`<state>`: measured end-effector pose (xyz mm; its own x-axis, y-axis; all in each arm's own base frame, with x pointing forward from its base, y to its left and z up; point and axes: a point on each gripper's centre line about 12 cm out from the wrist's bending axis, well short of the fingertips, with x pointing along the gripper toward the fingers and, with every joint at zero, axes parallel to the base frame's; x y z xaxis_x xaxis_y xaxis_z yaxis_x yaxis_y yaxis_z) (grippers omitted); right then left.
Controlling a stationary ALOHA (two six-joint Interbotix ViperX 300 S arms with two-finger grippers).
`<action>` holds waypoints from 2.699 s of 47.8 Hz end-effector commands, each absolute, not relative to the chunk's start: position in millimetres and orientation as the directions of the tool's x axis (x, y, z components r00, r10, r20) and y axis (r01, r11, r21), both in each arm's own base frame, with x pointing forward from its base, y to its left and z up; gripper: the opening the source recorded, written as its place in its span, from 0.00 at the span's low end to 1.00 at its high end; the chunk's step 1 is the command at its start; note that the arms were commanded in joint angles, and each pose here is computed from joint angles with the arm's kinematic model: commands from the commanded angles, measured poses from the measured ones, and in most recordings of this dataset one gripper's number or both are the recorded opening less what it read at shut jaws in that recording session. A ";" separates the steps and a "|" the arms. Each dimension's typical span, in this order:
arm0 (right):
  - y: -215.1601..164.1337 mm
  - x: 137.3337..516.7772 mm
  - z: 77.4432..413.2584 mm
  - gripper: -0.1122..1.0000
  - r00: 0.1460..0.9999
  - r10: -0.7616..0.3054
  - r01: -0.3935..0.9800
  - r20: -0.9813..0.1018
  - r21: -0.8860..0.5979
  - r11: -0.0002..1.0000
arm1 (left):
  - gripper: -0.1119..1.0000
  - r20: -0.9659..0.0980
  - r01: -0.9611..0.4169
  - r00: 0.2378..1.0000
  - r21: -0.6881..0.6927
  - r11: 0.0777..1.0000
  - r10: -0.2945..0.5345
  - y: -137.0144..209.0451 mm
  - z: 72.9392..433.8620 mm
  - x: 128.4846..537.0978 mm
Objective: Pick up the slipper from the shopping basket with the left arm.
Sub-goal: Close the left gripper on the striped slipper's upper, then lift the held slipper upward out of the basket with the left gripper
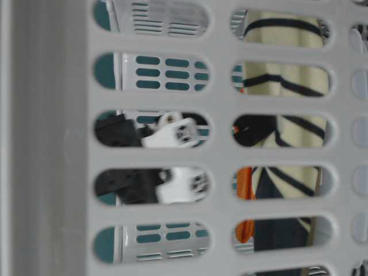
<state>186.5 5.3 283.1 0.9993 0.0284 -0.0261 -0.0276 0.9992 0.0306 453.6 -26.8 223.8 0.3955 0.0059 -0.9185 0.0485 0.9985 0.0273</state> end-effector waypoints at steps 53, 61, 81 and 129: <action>6.8 187.4 282.7 0.72 0.999 0.036 -0.034 -0.038 0.035 0.999 | 0.16 -0.907 0.056 0.421 0.043 0.998 0.015 -27.9 394.3 461.5; 6.8 187.5 283.3 0.72 0.999 0.036 -0.035 -0.037 0.034 0.999 | 0.16 -0.910 0.056 0.414 0.043 0.998 0.016 -27.9 391.8 461.4; 6.8 186.7 284.2 0.72 0.999 0.036 -0.035 -0.032 0.034 0.999 | 0.16 -0.914 0.059 0.404 0.044 0.997 0.016 -28.6 388.4 461.5; 6.5 186.5 284.6 0.72 0.999 0.034 -0.033 -0.029 0.034 0.999 | 0.16 -0.916 0.059 0.400 0.044 0.997 0.016 -28.6 387.3 461.3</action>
